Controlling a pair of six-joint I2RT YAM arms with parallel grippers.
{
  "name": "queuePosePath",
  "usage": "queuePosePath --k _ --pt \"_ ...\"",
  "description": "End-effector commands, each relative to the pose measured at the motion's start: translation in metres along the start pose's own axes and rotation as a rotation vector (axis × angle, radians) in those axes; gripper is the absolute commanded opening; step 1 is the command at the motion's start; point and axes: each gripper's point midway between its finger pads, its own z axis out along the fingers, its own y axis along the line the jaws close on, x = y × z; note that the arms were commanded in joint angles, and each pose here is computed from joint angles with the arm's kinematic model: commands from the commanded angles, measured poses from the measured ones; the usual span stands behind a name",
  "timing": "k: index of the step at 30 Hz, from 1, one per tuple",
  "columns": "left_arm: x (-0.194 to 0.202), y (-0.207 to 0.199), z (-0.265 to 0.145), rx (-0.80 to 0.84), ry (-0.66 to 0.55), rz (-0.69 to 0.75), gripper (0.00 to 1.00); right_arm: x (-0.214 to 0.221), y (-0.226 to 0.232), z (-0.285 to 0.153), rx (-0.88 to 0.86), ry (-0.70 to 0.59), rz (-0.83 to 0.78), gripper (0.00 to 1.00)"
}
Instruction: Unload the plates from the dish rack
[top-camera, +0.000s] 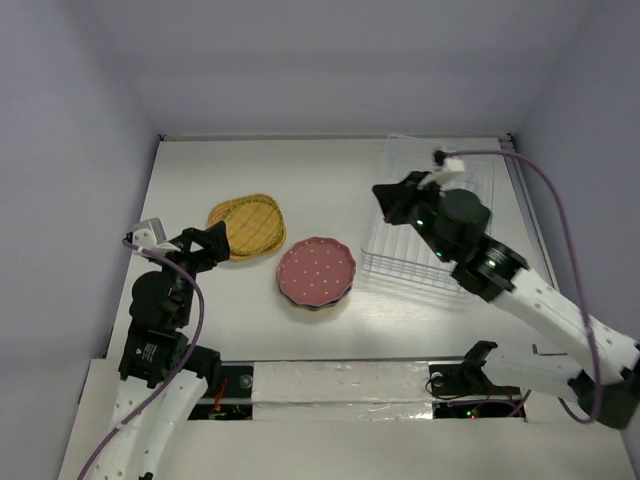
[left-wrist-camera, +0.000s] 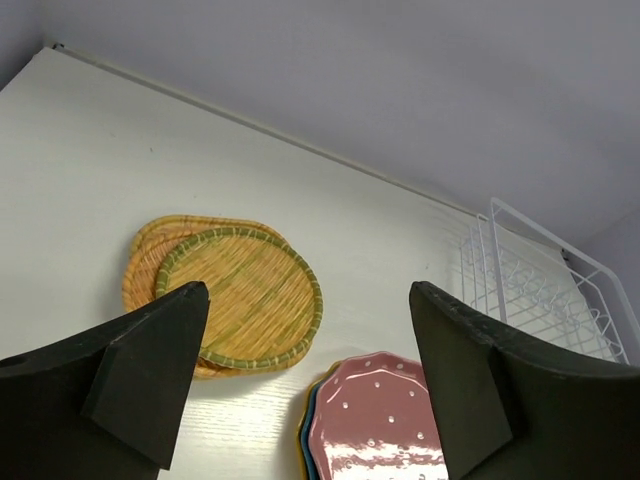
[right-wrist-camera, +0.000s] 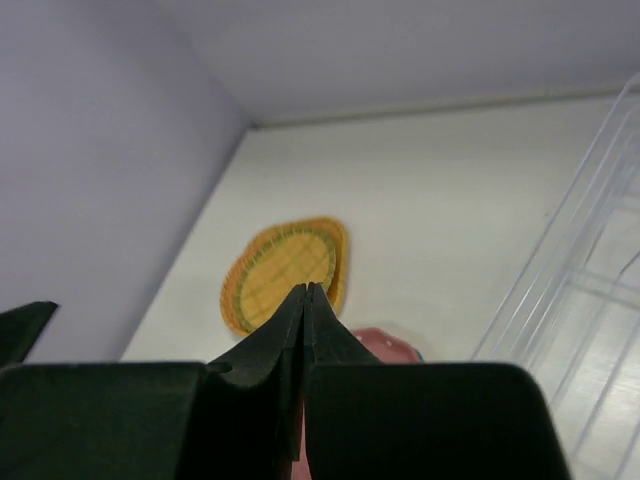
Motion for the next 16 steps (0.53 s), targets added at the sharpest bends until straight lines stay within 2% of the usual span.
queuePosePath --k 1,3,4,5,7,8,11,16 --pt "-0.033 -0.015 -0.004 0.041 -0.086 -0.020 0.80 -0.063 -0.017 -0.066 0.018 -0.220 0.010 0.03" --pt "-0.053 -0.024 -0.008 0.061 -0.125 -0.036 0.83 -0.068 -0.033 -0.093 0.033 -0.274 0.028 0.21" --pt "-0.062 -0.029 -0.009 0.071 -0.144 -0.047 0.84 -0.091 -0.038 -0.127 0.005 -0.366 0.077 0.40" --pt "-0.070 -0.032 -0.011 0.080 -0.160 -0.053 0.85 -0.095 -0.044 -0.141 0.004 -0.404 0.108 0.50" --pt "-0.097 -0.043 -0.020 0.110 -0.216 -0.077 0.86 -0.089 -0.064 -0.158 0.030 -0.463 0.158 0.62" --pt "-0.103 -0.046 -0.022 0.118 -0.230 -0.089 0.87 -0.098 -0.072 -0.180 0.014 -0.524 0.194 0.71" --pt "-0.119 -0.053 -0.030 0.149 -0.285 -0.120 0.88 -0.087 -0.092 -0.192 0.054 -0.562 0.219 0.80" --pt "-0.098 -0.045 -0.020 0.127 -0.241 -0.114 0.86 -0.066 -0.100 -0.176 0.111 -0.487 0.187 0.81"
